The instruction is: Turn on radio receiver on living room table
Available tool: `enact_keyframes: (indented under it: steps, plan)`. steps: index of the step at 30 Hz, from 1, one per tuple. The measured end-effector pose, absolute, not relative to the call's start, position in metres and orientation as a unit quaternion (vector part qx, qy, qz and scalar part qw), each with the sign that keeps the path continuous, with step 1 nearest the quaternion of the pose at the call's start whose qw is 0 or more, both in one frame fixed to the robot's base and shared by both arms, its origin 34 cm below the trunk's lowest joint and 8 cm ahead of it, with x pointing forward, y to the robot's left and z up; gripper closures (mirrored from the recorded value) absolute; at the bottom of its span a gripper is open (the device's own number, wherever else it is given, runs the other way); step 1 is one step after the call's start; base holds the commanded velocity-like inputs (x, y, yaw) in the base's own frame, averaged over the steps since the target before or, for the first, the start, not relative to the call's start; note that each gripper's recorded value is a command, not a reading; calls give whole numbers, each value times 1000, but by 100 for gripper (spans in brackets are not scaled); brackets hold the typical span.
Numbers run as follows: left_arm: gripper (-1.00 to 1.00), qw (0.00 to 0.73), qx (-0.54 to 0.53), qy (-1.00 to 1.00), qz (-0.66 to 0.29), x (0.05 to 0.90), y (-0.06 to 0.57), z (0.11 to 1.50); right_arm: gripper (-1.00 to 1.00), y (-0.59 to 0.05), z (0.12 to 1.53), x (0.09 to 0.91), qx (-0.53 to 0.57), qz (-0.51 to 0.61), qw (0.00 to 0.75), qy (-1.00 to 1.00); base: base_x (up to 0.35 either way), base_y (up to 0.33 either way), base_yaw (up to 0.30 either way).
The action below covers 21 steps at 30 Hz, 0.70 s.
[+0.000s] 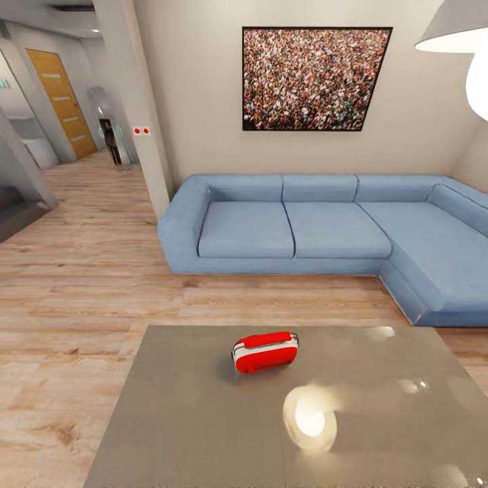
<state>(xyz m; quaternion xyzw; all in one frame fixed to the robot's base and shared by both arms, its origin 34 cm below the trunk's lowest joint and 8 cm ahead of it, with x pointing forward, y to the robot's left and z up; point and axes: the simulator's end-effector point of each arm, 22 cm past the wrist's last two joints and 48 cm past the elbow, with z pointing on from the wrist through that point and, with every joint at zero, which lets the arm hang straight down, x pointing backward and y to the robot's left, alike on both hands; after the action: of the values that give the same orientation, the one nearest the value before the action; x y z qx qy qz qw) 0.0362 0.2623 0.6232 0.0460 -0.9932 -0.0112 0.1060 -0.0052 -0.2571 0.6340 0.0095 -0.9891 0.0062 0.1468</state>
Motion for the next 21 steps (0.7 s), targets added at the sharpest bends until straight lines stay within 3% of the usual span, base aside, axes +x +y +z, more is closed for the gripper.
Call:
enact_keyframes:
  steps: [21]
  plan:
    - [-100, 122, 46, -991, -12, 24, 263, 626, -100, -257, 638, -18, 9, 5, 164, -986, 0, 0, 0]
